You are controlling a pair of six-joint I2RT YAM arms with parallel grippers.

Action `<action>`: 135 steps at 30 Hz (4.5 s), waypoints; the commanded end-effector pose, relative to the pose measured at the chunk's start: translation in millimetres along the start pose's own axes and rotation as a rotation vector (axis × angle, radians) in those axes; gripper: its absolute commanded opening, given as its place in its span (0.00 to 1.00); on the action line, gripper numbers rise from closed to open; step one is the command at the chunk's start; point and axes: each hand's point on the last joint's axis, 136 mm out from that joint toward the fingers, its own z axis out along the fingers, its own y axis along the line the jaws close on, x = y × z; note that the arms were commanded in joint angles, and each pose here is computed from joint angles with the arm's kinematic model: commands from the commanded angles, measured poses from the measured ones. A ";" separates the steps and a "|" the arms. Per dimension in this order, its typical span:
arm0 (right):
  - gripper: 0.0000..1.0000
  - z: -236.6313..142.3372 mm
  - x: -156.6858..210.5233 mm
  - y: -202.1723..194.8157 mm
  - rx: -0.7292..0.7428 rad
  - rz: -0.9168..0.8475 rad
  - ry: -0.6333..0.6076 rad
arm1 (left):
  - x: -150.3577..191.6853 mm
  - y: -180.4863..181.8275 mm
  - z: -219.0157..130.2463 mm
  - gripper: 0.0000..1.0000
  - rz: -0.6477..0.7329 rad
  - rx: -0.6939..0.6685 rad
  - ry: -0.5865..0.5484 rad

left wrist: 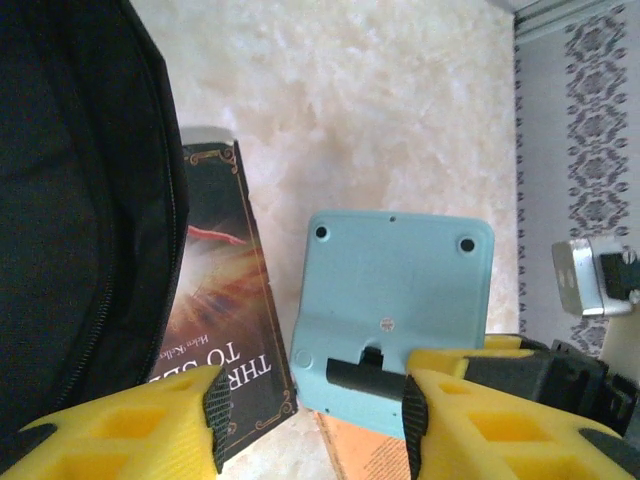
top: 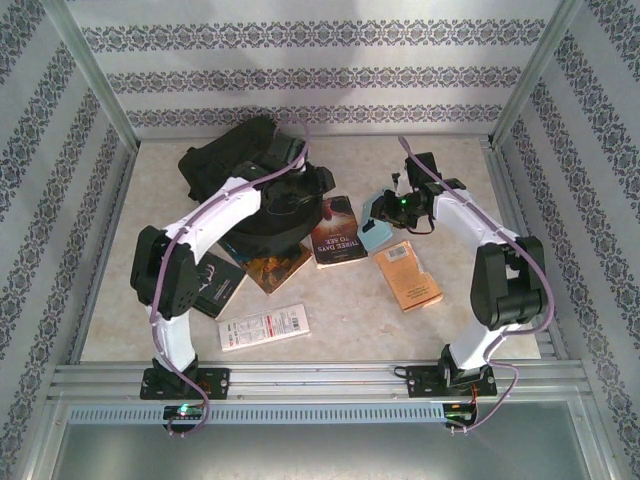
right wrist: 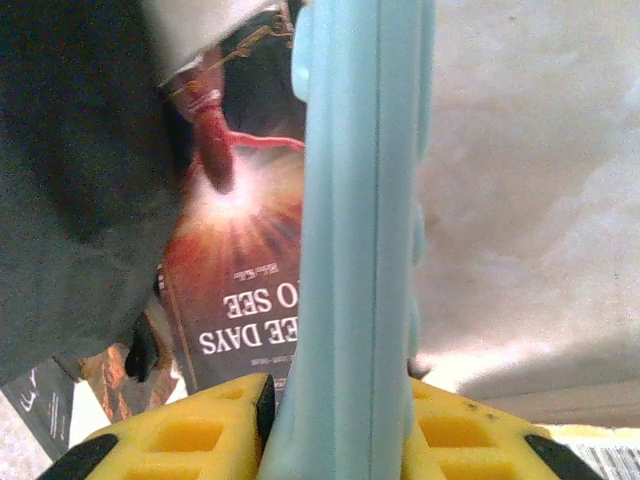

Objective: Pack the student bag
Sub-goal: Pick up the calculator from the top-right of the table, then pass the calculator.

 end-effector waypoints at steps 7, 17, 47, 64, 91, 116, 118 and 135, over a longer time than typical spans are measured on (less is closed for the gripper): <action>0.23 -56.4 9.3 77.3 0.046 -0.422 -0.215 | -14.3 -3.0 -69.4 0.56 -0.123 0.048 -0.060; 0.24 -85.2 35.9 156.8 0.182 -0.980 -0.521 | 15.4 8.8 -92.1 0.61 -0.445 0.148 0.055; 0.26 -36.0 89.0 201.6 0.726 -1.652 -0.717 | 14.0 29.8 -126.6 0.64 -0.478 0.343 -0.070; 0.30 -27.1 86.3 206.6 0.729 -1.633 -0.725 | 12.5 27.0 -109.8 0.17 -0.489 0.493 -0.077; 0.97 -60.0 131.1 187.6 0.318 -1.496 -0.537 | 7.1 40.9 -127.7 0.04 -0.120 0.403 -0.240; 0.64 -49.1 61.8 180.4 -0.715 -0.100 -0.057 | 0.6 13.2 -159.1 0.05 -0.093 0.631 -0.350; 0.60 -45.1 62.3 181.7 -0.729 -0.089 -0.054 | 0.3 12.5 -159.3 0.05 -0.097 0.636 -0.349; 0.07 -51.1 43.8 166.4 -0.697 -0.024 -0.139 | 6.9 24.8 -138.9 0.39 -0.026 0.497 -0.268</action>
